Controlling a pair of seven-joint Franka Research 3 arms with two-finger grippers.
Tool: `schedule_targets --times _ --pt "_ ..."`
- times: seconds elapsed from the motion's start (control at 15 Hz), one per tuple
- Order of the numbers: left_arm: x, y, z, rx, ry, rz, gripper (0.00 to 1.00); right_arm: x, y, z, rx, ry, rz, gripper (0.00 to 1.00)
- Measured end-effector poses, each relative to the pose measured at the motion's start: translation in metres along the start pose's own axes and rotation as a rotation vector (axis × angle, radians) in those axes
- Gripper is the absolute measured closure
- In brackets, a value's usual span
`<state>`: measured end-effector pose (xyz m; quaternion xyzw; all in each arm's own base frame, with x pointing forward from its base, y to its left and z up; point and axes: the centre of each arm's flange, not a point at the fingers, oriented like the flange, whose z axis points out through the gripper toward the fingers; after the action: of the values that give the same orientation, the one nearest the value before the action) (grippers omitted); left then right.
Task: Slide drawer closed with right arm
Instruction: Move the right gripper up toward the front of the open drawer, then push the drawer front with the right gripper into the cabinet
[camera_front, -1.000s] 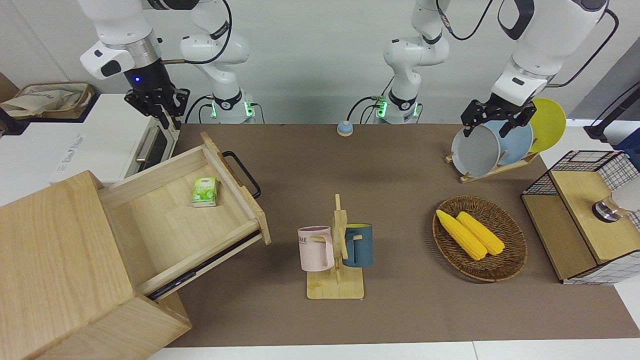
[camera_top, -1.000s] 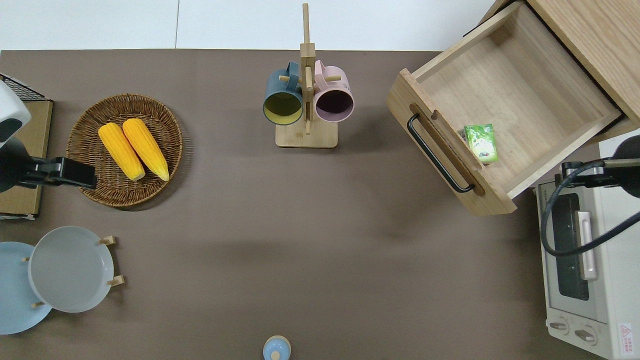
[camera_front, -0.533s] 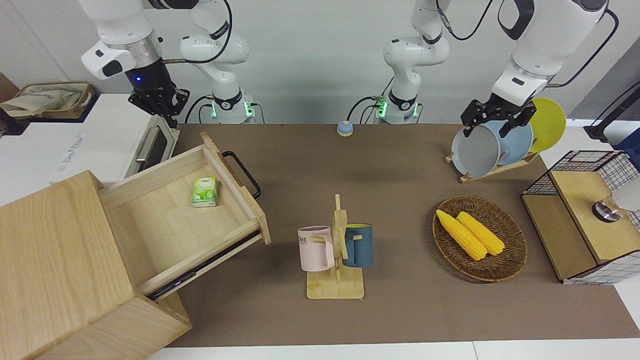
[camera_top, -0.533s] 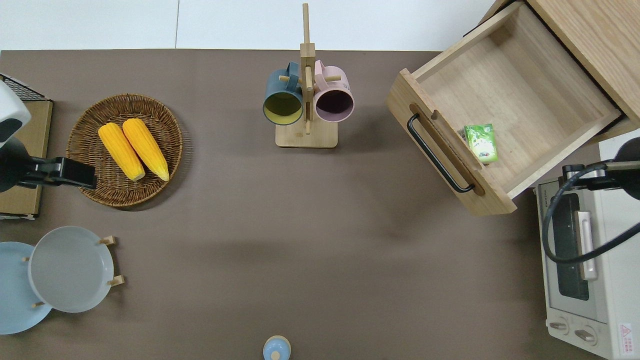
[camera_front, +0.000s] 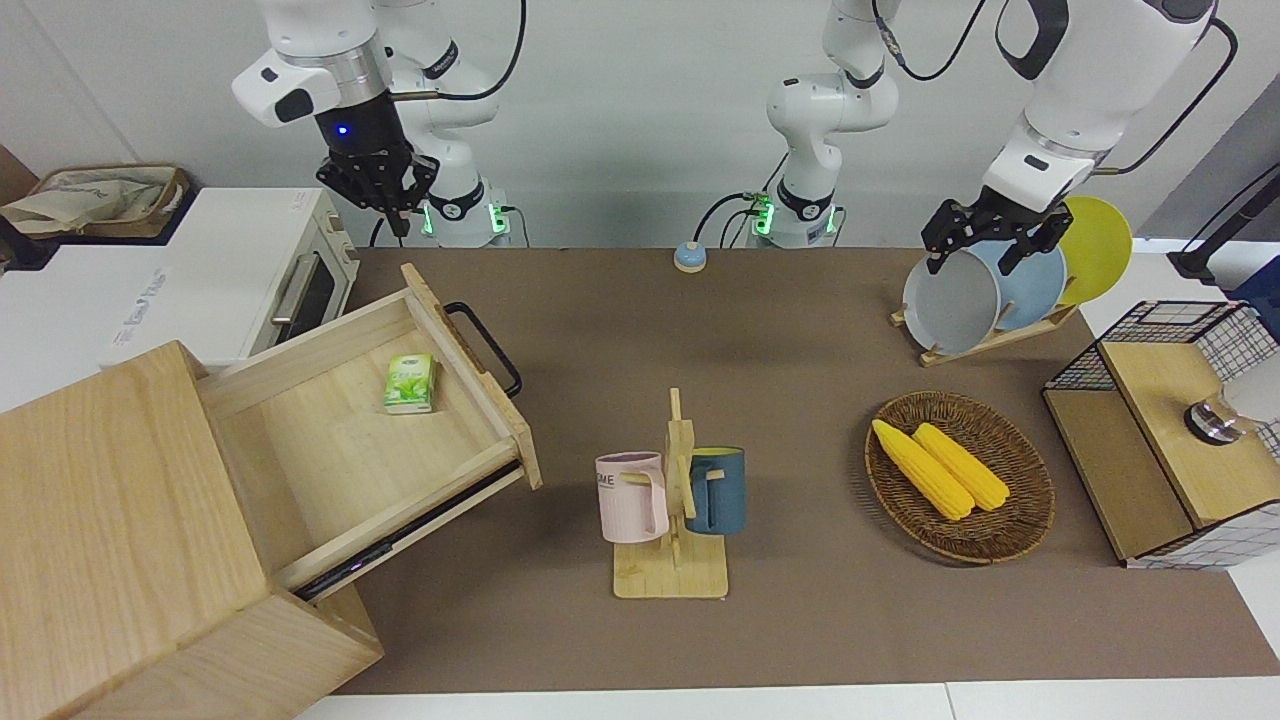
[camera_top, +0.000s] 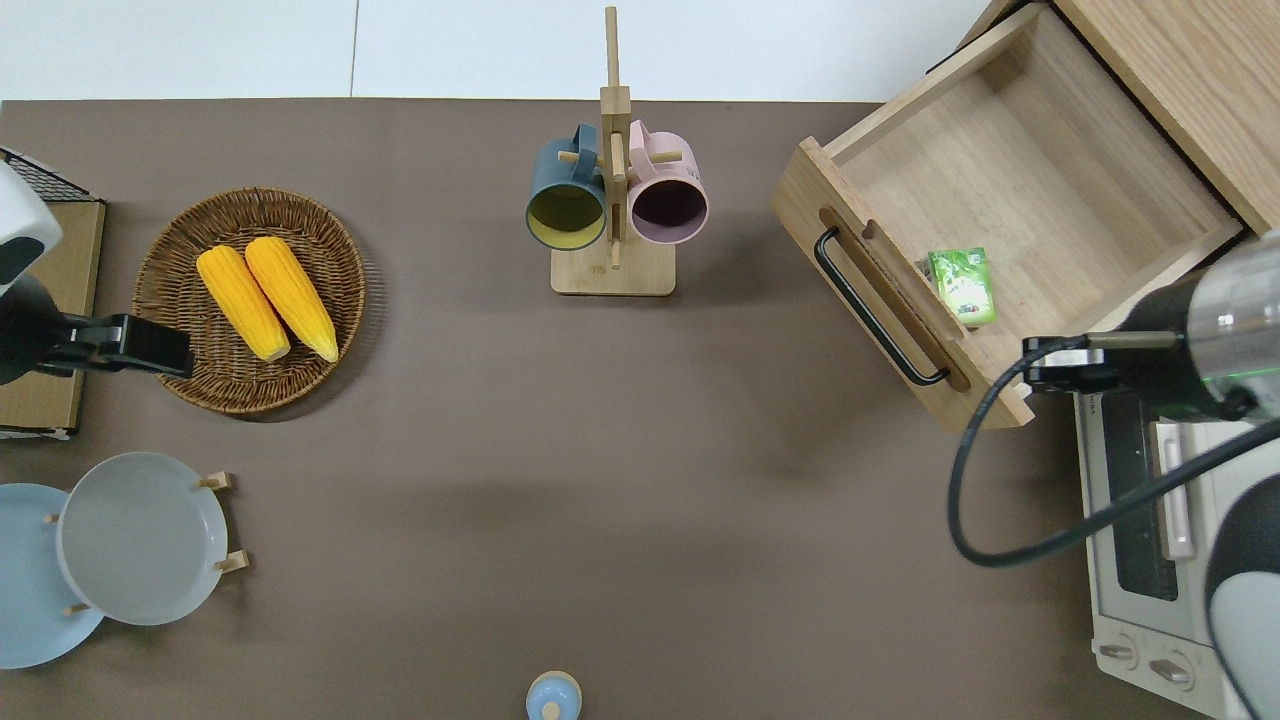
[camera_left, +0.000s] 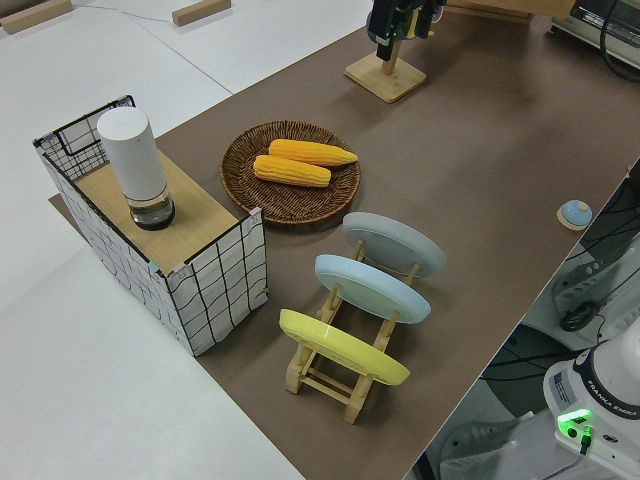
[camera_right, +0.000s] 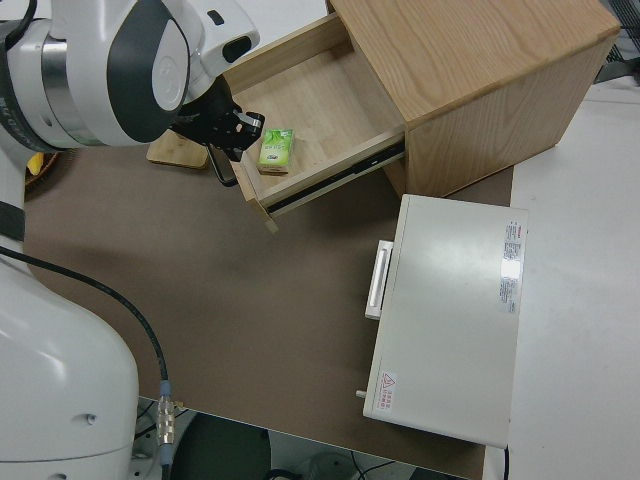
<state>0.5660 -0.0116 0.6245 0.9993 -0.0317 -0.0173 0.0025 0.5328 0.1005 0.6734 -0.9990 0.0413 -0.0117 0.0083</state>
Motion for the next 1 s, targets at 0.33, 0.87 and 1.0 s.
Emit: schedule_targets --times 0.33,0.87,1.0 --pt "0.0 0.0 0.0 0.0 0.0 0.0 0.0 -0.018 -0.069 0.009 -0.003 -0.015 0.1 0.99" --pt "0.0 0.0 0.0 0.0 0.0 0.0 0.0 -0.027 -0.148 0.043 -0.005 -0.022 0.325 0.99" --pt "0.0 0.0 0.0 0.0 0.0 0.0 0.0 -0.023 -0.158 0.057 -0.016 -0.034 0.404 0.99"
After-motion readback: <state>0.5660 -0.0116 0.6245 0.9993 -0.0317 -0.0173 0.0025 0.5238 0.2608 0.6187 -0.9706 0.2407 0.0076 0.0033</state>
